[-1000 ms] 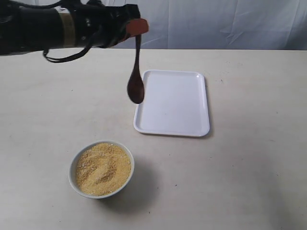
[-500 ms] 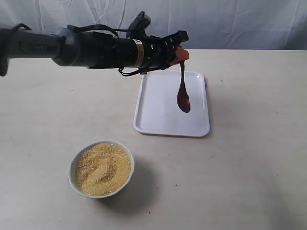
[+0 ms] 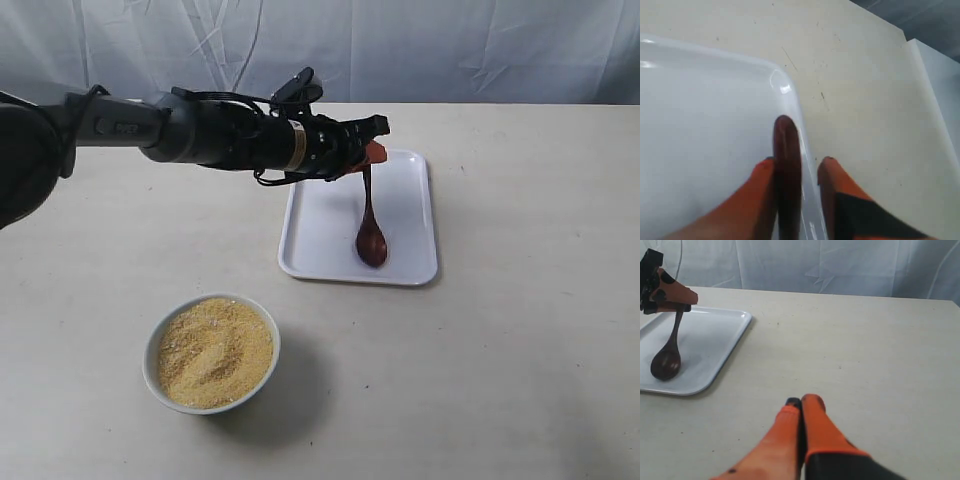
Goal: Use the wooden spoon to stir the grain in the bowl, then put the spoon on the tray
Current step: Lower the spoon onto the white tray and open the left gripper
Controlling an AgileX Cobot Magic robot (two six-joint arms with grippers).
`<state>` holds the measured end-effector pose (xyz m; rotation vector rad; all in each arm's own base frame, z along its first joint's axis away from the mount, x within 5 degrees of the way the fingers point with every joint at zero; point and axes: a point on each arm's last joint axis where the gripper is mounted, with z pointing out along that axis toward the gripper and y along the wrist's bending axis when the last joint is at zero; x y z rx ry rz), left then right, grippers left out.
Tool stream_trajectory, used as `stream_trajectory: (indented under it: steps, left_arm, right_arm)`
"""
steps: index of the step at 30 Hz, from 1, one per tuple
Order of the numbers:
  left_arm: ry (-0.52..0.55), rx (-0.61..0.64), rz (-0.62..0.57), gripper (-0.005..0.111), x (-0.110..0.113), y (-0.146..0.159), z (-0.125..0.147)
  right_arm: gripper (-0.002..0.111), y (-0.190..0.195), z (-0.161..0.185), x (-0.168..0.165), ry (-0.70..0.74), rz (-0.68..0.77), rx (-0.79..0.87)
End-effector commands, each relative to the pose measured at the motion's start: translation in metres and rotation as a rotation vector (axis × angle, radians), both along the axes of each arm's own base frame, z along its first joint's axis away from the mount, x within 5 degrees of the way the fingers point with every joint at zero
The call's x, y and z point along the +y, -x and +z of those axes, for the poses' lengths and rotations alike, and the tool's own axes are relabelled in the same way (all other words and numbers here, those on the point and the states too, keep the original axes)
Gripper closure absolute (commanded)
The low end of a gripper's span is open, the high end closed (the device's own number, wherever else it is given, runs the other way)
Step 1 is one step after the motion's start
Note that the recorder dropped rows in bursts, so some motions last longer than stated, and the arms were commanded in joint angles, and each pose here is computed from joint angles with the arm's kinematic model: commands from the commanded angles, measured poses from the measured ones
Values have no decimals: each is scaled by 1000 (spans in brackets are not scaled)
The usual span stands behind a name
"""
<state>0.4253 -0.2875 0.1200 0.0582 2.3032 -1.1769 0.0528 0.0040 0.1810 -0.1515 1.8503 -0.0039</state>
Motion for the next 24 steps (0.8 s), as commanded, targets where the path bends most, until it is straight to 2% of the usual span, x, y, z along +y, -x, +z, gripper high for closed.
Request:
stream_trajectory:
  steps: [1,5,7,18,21,24]
  left_arm:
    - [-10,-14,-7,71,0,-1,2]
    - [-55,-87,-10,71,18,-10,22]
    - [-81,-117,-34,71,21,-10,27]
    - [-255,-212,-122,71,22,-8,20]
    - [-284,-228,-84,69,21,-9,18]
    - [-330,-247,-37,62,18,-10,13]
  right_arm:
    - [108,0,0,0,-1,-6,-13]
    - [108,0,0,0,-1,-6,-13]
    - [108,0,0,0,-1,-6,-13]
    - [108,0,0,0,-1,-6,-13]
    - [108,0,0,0,-1,-6,-13]
    - [108,0,0,0,-1,-6,-13]
